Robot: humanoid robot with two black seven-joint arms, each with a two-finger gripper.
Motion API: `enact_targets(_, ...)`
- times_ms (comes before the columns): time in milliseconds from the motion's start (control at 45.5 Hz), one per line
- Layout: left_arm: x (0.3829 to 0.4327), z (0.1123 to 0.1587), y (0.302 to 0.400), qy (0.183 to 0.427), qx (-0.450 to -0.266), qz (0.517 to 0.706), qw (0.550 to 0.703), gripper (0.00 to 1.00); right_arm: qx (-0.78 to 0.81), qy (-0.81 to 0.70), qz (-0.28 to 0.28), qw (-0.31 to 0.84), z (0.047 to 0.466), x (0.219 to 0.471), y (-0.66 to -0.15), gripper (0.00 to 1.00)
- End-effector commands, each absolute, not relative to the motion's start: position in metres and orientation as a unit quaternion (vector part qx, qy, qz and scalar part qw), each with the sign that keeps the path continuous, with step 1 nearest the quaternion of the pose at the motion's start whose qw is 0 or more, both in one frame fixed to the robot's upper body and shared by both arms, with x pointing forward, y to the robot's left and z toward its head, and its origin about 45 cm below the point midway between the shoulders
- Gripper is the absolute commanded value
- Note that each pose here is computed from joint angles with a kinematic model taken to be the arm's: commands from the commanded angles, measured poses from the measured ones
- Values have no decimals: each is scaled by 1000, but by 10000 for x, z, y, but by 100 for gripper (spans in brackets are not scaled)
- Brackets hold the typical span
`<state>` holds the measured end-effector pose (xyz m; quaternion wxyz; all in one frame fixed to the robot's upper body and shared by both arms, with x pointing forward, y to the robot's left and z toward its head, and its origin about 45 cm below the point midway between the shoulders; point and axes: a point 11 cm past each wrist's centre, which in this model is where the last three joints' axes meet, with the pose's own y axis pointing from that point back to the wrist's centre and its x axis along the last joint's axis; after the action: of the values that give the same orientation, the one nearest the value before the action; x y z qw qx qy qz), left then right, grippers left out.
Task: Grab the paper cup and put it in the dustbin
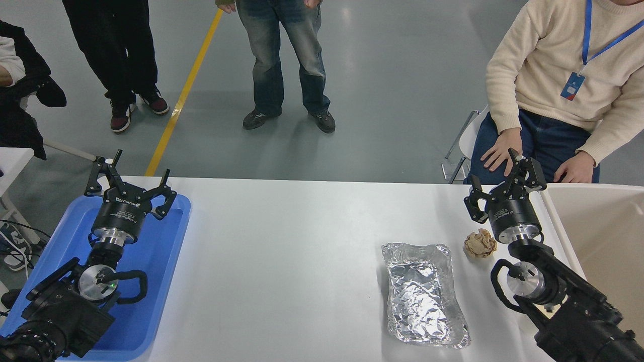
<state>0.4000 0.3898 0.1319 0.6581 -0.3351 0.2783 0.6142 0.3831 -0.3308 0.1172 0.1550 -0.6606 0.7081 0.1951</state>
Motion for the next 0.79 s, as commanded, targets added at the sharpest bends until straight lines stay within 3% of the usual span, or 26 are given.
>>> enact_targets(0,4000,1318,3896,279,-335,614,658,100,-660,709,194,155,1180,3842,-3317,100)
enact_targets(769,4000,1315,3889,279,-335,614,658,100,-659,713,186,148,1196,3835,-3419,100)
